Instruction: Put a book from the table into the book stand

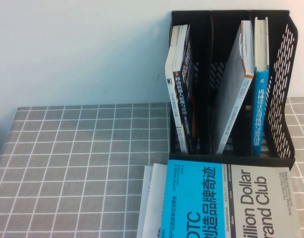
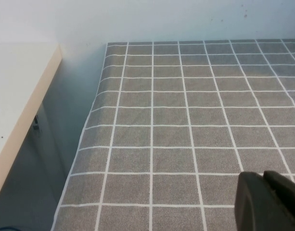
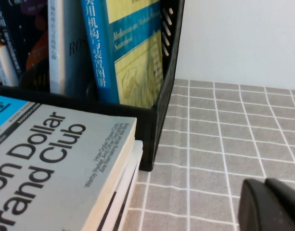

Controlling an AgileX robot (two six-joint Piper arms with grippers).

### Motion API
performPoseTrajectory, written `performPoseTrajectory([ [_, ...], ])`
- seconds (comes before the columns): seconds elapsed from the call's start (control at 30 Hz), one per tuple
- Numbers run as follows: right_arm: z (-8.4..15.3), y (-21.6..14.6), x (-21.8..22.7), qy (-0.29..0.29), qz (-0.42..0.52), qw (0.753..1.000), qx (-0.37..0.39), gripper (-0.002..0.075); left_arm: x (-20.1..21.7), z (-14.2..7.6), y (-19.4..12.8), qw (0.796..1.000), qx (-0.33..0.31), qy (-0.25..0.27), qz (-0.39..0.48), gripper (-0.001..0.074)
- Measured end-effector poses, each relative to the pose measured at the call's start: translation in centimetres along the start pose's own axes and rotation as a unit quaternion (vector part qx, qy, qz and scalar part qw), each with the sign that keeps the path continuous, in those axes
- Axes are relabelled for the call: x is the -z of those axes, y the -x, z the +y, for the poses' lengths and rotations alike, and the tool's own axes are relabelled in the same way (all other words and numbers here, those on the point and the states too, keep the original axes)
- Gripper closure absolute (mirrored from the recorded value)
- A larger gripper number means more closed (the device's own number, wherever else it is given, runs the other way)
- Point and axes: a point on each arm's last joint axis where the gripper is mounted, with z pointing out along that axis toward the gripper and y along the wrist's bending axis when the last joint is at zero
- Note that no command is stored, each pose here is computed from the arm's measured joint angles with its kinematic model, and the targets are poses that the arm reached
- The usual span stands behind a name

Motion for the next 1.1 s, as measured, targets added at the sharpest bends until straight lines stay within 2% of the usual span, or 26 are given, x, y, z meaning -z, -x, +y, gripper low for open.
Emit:
performPoseTrajectory([
  [0.23, 0.08, -0.97, 0.1, 0.005, 0.058, 0.998, -0.001, 0.0729, 0.0, 0.0, 0.0, 1.0, 0.0, 0.0, 0.0, 0.0738],
  [0.63, 0.08, -0.99, 0.15, 0.005, 0.064, 0.998, -0.001, 0.0729, 0.0, 0.0, 0.0, 1.0, 0.0, 0.0, 0.0, 0.0738],
  [0.87, -0.26, -1.02, 0.16, -0.027, 0.067, 0.997, -0.01, 0.0729, 0.0, 0.0, 0.0, 1.0, 0.0, 0.0, 0.0, 0.0738],
  [1.1, -0.28, -1.03, 0.16, -0.029, 0.067, 0.997, -0.011, 0.0729, 0.0, 0.0, 0.0, 1.0, 0.0, 0.0, 0.0, 0.0738],
])
